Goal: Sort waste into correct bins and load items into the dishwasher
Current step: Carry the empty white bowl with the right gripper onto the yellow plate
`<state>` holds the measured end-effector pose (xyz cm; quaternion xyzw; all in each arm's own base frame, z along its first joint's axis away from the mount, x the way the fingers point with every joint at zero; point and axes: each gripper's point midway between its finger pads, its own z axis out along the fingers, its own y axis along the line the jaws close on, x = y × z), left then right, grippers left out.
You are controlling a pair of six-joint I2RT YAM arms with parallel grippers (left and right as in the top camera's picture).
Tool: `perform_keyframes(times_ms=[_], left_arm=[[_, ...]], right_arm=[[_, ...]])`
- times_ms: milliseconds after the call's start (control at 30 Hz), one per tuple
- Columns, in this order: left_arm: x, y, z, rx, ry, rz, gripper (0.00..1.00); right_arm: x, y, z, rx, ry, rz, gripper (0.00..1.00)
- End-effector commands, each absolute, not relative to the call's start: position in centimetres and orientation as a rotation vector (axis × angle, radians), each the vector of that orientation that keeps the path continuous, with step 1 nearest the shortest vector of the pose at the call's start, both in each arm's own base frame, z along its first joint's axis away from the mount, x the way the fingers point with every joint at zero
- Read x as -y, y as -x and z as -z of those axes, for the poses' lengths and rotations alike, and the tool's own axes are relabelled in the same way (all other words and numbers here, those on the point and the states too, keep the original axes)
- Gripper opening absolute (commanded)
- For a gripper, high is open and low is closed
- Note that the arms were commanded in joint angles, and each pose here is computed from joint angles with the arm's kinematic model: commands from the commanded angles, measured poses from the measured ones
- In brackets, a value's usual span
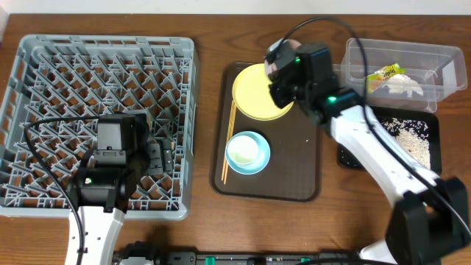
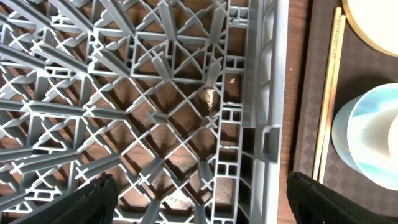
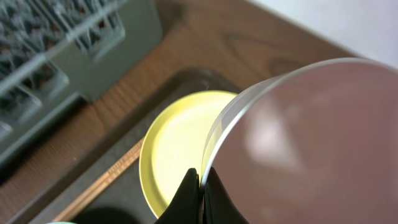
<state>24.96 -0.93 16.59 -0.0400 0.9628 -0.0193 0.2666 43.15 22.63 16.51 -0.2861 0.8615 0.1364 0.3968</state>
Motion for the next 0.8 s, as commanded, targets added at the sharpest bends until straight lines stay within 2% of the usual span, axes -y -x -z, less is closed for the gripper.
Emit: perform_keyframes(times_ms=[0,300,467,567,733,767], left_arm=[[1.0,-25.3,-17.4,-2.578,0.119,0.061,0.89],[1.0,-25.2,-17.4,-2.579,0.119,0.061,0.89],[1.0,-25.2,-17.4,-2.579,0.119,0.061,0.89],[1.0,-25.3,-17.4,-2.578,0.119,0.061,0.89],[1.0,-25.2,-17.4,-2.58,0.119,0.061,0.89],[1.0,-25.2,-17.4,-2.58,0.119,0.061,0.89]], right_arm=[[-23.5,-43.8,-14.5,-2.202,0.78,-0.262,0.01],[-26.1,-42.9,-7.4,-2.304,0.873,-0.233,0.01],[-26.3,-42.6,-5.7,-2.332,0.89,-0.187,0.01],[-26.4,-42.7,-5.8,-2.329,0.883,-0.19,0.06],[-26.4,-42.8,-5.9,-2.333,0.864,-0.198,0.37],[-26.4,-42.7,-6.1,-2.341,0.839,-0.207,0.54]])
